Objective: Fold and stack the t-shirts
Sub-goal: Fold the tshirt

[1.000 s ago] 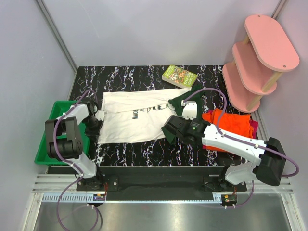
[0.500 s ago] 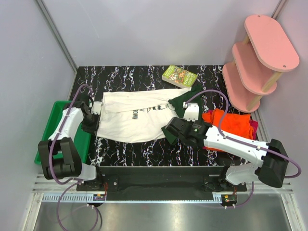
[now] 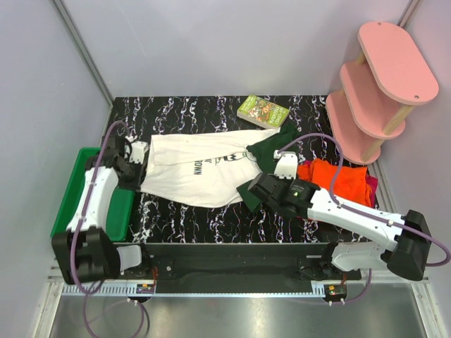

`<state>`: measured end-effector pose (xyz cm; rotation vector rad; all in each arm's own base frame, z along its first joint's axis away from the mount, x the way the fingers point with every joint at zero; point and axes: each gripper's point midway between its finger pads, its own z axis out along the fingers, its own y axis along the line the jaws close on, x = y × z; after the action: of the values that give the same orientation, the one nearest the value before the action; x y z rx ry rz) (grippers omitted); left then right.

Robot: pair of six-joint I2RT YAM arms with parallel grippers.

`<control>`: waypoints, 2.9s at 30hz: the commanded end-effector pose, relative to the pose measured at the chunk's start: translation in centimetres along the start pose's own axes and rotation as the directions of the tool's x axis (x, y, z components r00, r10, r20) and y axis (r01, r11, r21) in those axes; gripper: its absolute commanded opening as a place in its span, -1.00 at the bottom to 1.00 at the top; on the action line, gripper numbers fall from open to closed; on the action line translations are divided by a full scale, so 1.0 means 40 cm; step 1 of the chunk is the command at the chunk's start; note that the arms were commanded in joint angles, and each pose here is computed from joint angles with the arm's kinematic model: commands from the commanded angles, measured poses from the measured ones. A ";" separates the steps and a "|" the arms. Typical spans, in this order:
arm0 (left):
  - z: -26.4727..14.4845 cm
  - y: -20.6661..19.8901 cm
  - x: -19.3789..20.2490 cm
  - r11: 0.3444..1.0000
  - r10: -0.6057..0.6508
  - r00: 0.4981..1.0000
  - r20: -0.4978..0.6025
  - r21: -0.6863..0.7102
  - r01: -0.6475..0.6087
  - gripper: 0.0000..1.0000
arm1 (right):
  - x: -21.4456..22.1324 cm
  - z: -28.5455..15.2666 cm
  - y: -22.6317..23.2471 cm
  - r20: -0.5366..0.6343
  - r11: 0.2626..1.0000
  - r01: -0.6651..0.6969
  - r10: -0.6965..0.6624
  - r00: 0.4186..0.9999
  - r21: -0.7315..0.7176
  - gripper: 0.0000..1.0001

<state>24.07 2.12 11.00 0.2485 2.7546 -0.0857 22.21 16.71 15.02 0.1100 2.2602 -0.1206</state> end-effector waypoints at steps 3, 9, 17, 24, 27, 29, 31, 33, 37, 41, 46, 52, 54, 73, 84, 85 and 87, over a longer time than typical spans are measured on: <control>-0.093 -0.005 -0.071 0.998 0.048 0.969 0.241 -0.043 -0.039 -1.00 | -0.038 -0.039 -0.036 0.036 1.000 -0.023 0.023 0.999 0.015 -1.00; -0.123 -0.016 -0.068 0.997 0.067 0.959 0.277 -0.044 -0.057 -1.00 | -0.019 -0.090 -0.084 0.005 0.996 -0.091 0.091 0.996 0.024 -1.00; -0.137 -0.025 -0.061 0.997 0.070 0.961 0.268 -0.029 -0.065 -1.00 | -0.024 -0.185 -0.143 0.012 0.988 -0.154 0.154 0.988 0.029 -1.00; -0.159 -0.030 -0.050 0.996 0.089 0.957 0.276 -0.037 -0.082 -1.00 | -0.061 -0.242 -0.139 0.071 0.991 -0.130 0.128 0.989 0.013 -1.00; -0.170 -0.032 -0.047 0.996 0.093 0.955 0.283 -0.040 -0.085 -1.00 | -0.090 -0.268 -0.117 0.121 0.990 -0.137 0.141 0.983 -0.037 -1.00; -0.177 -0.034 -0.046 0.995 0.099 0.953 0.288 -0.041 -0.091 -1.00 | -0.105 -0.279 -0.110 0.141 0.989 -0.142 0.147 0.979 -0.045 -1.00; -0.184 -0.034 -0.043 0.995 0.103 0.951 0.292 -0.045 -0.094 -1.00 | -0.111 -0.283 -0.098 0.160 0.991 -0.127 0.132 0.978 -0.043 -1.00; -0.190 -0.033 -0.042 0.994 0.107 0.949 0.298 -0.050 -0.097 -1.00 | -0.111 -0.287 -0.088 0.161 0.992 -0.116 0.122 0.979 -0.047 -1.00; -0.195 -0.034 -0.036 0.994 0.110 0.948 0.298 -0.050 -0.099 -1.00 | -0.100 -0.285 -0.090 0.145 0.987 -0.148 0.155 0.977 -0.055 -1.00; -0.193 -0.035 -0.035 0.994 0.108 0.950 0.292 -0.042 -0.100 -1.00 | -0.095 -0.282 -0.094 0.148 0.988 -0.148 0.154 0.977 -0.054 -1.00; -0.174 -0.031 -0.041 0.998 0.067 0.961 0.269 -0.024 -0.063 -1.00 | -0.160 -0.290 -0.107 0.240 0.980 -0.188 0.199 0.950 -0.067 -1.00; -0.120 -0.019 -0.056 1.000 0.024 0.973 0.230 0.000 -0.025 -1.00 | -0.252 -0.249 -0.181 0.338 0.979 -0.187 0.151 0.929 0.078 -1.00; -0.096 -0.014 -0.063 1.000 0.014 0.977 0.212 0.009 -0.016 -1.00 | -0.283 -0.234 -0.169 0.363 0.973 -0.218 0.178 0.915 0.073 -1.00; -0.006 0.016 -0.107 1.000 -0.030 0.983 0.182 0.015 0.027 -1.00 | -0.416 0.006 -0.092 0.296 0.991 -0.099 0.068 0.953 0.091 -1.00; -0.023 0.015 -0.095 1.000 -0.012 0.979 0.203 -0.002 0.012 -1.00 | -0.126 -0.022 -0.165 0.033 0.990 -0.142 0.142 0.989 -0.013 -0.21; -0.023 0.012 -0.093 1.000 -0.016 0.979 0.201 0.003 0.015 -1.00 | -0.104 -0.028 -0.174 0.016 0.990 -0.141 0.141 0.990 -0.014 -0.21; -0.023 0.011 -0.092 1.000 -0.020 0.979 0.201 0.005 0.019 -1.00 | -0.053 -0.038 -0.207 -0.024 0.989 -0.150 0.150 0.988 0.013 -0.20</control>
<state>26.62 2.00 12.29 0.2112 2.6125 -0.1173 25.22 10.12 20.73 0.2237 2.1616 -0.0699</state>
